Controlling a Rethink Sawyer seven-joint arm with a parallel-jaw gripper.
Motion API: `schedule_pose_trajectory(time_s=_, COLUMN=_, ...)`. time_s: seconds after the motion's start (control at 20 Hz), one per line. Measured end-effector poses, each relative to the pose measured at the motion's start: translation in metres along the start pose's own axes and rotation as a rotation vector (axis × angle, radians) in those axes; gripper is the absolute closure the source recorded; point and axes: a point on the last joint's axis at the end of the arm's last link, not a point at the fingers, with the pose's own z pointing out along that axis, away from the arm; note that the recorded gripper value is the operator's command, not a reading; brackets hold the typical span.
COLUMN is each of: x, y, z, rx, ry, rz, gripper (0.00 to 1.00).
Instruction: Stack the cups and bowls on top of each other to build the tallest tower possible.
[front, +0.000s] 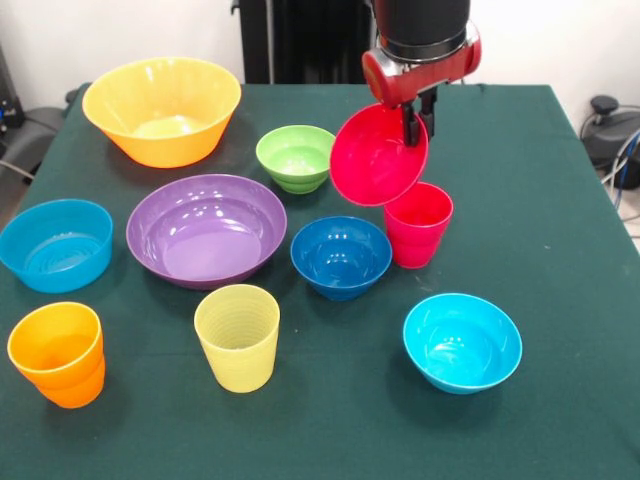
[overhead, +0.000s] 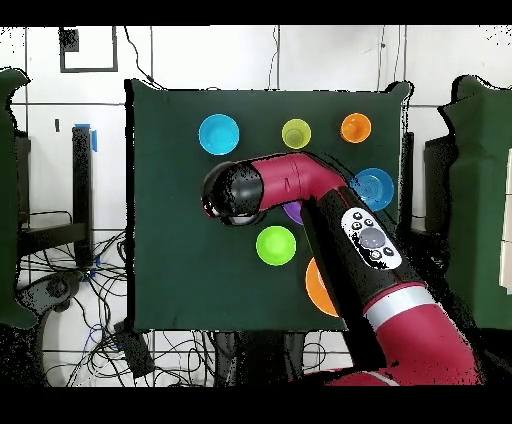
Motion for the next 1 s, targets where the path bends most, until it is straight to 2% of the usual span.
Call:
schedule_pose_trajectory(time_s=0.45, x=0.004, y=-0.002, z=0.012, rx=-0.024, ry=0.013, rz=0.011, gripper=1.00)
schedule_pose_trajectory(time_s=1.0, x=-0.002, y=-0.012, z=0.026, rx=-0.044, ry=0.009, rz=0.031, gripper=1.00)
